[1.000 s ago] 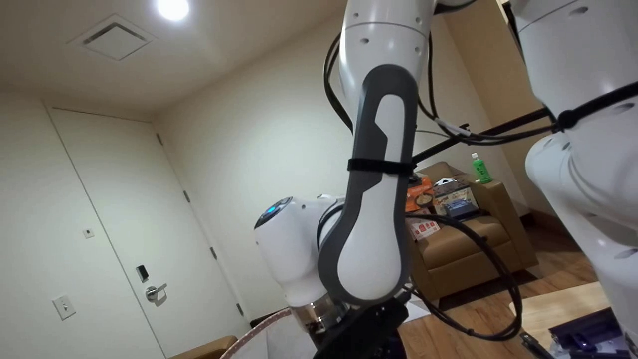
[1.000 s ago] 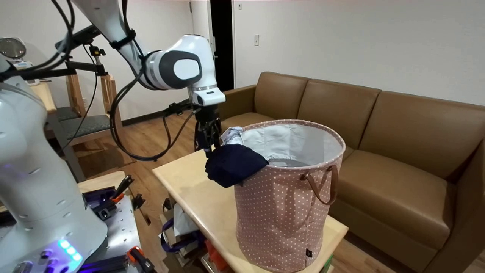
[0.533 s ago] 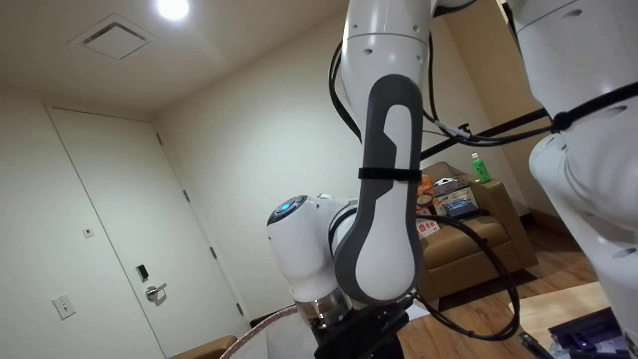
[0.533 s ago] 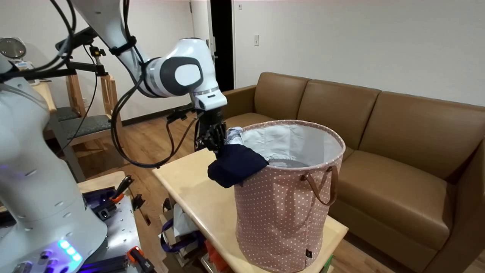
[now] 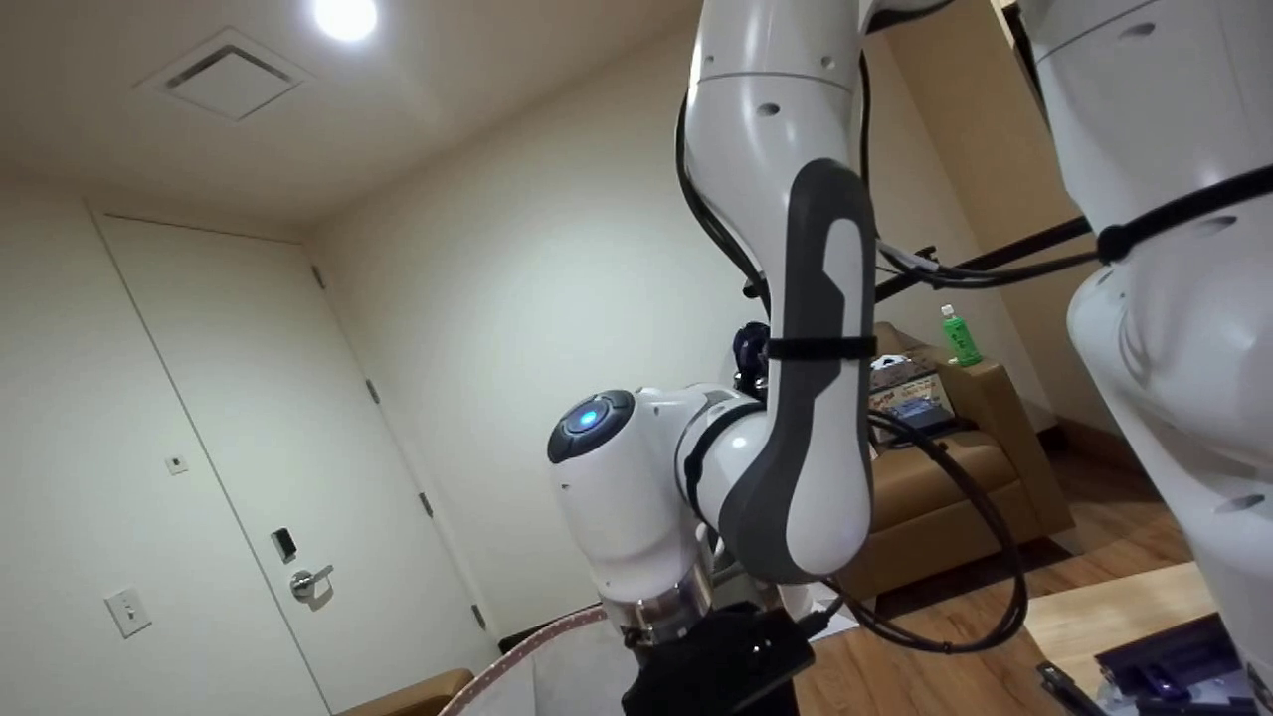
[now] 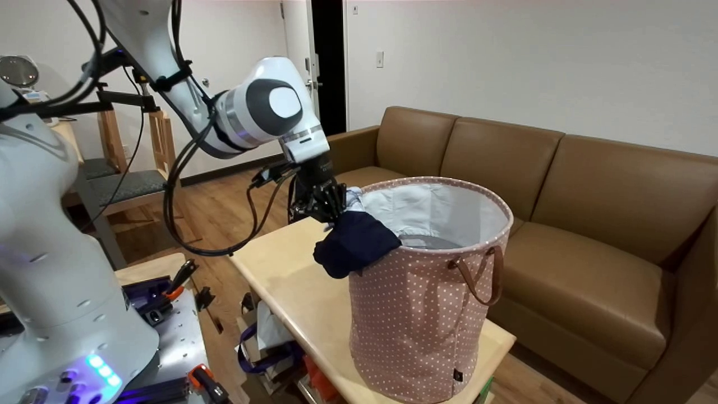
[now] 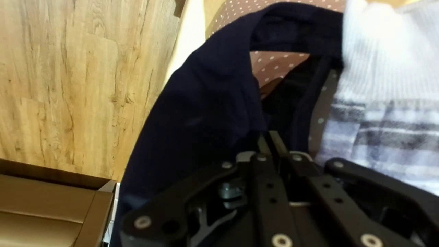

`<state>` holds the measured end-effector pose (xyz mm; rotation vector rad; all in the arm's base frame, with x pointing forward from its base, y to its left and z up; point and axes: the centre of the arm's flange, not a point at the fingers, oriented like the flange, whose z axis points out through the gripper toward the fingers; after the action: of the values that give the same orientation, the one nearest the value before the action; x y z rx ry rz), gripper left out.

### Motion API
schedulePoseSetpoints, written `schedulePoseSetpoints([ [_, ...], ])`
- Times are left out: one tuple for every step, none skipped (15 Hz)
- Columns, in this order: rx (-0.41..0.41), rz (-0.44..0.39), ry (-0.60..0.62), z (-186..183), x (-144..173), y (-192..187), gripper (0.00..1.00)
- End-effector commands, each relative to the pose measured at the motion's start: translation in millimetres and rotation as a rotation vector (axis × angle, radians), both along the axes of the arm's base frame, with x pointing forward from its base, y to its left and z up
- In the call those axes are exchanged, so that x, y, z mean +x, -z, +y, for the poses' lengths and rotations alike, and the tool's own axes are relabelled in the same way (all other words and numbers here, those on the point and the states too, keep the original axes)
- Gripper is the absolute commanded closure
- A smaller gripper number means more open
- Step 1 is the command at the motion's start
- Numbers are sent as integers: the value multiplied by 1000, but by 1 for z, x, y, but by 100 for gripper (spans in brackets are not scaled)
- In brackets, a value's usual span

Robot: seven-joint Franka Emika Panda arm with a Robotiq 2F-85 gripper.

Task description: Put the clothes in the bag

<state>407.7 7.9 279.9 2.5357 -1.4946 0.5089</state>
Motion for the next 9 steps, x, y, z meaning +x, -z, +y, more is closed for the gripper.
schedulePoseSetpoints([
  [38, -134, 48, -7, -18, -32, 92],
  [61, -181, 44, -8, -24, -46, 93],
  [77, -226, 33, -8, -29, -58, 93],
  [89, -274, 38, -9, -35, -71, 94],
  [103, -320, 39, -11, -41, -86, 94],
  [106, -371, 52, -13, -41, -101, 94],
  [108, -415, 89, -17, -38, -121, 94],
  [110, -452, 125, -24, -34, -137, 94],
  [115, -488, 163, -31, -32, -151, 94],
])
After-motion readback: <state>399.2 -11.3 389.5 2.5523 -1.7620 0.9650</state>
